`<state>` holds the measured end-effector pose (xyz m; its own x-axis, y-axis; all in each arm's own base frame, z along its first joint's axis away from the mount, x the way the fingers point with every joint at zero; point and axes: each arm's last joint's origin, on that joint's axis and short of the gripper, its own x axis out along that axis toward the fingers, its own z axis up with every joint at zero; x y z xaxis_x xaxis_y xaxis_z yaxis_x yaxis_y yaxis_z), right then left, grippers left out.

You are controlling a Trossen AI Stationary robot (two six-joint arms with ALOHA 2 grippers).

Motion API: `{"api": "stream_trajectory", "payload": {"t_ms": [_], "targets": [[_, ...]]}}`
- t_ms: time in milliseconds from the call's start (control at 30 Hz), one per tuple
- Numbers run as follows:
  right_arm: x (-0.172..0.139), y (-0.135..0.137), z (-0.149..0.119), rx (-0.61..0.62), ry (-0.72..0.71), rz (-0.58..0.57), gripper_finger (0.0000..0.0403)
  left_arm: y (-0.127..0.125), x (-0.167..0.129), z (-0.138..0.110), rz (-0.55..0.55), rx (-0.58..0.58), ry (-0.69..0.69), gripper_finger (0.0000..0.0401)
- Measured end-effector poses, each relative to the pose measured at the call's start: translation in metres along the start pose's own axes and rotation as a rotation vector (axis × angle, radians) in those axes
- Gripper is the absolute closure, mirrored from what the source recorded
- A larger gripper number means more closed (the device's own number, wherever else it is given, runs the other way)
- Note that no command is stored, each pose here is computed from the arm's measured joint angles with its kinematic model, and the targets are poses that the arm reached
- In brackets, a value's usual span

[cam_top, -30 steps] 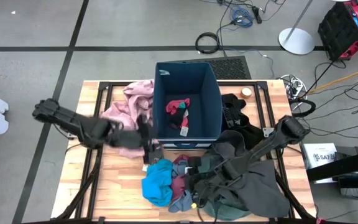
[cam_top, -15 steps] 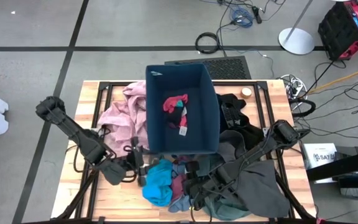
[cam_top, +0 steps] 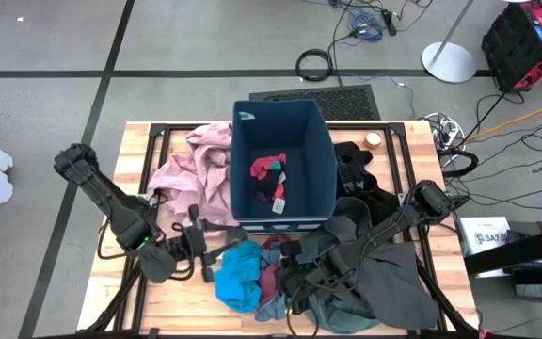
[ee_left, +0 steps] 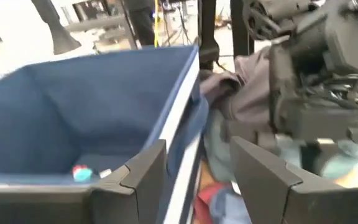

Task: Sort clothes
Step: Put the pink underwear into the blue laundry organizer

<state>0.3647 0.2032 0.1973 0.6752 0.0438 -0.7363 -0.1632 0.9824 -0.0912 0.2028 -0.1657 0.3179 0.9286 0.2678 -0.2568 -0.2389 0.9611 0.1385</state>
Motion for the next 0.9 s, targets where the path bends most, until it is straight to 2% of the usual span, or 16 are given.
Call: {"api": "stream_trajectory", "payload": {"t_ms": [200, 400, 500, 667, 900], "targets": [[0.006, -0.001, -0.003, -0.006, 0.025, -0.005, 0.0238, -0.004, -0.017, -0.033, 0.019, -0.121, 0.116, 0.0212], [0.018, -0.006, -0.006, 0.014, 0.040, 0.002, 0.0250, -0.014, -0.016, -0.067, 0.043, -0.197, 0.114, 0.0212], [0.025, -0.009, -0.009, 0.033, 0.053, -0.008, 0.0283, -0.018, -0.012, -0.076, 0.050, -0.202, 0.119, 0.0212], [0.025, -0.014, -0.008, 0.043, 0.052, -0.019, 0.0384, -0.023, -0.008, -0.079, 0.051, -0.193, 0.115, 0.0212], [0.013, -0.014, 0.011, 0.016, 0.017, -0.010, 0.0400, -0.024, -0.008, -0.080, 0.051, -0.189, 0.116, 0.0212]]}}
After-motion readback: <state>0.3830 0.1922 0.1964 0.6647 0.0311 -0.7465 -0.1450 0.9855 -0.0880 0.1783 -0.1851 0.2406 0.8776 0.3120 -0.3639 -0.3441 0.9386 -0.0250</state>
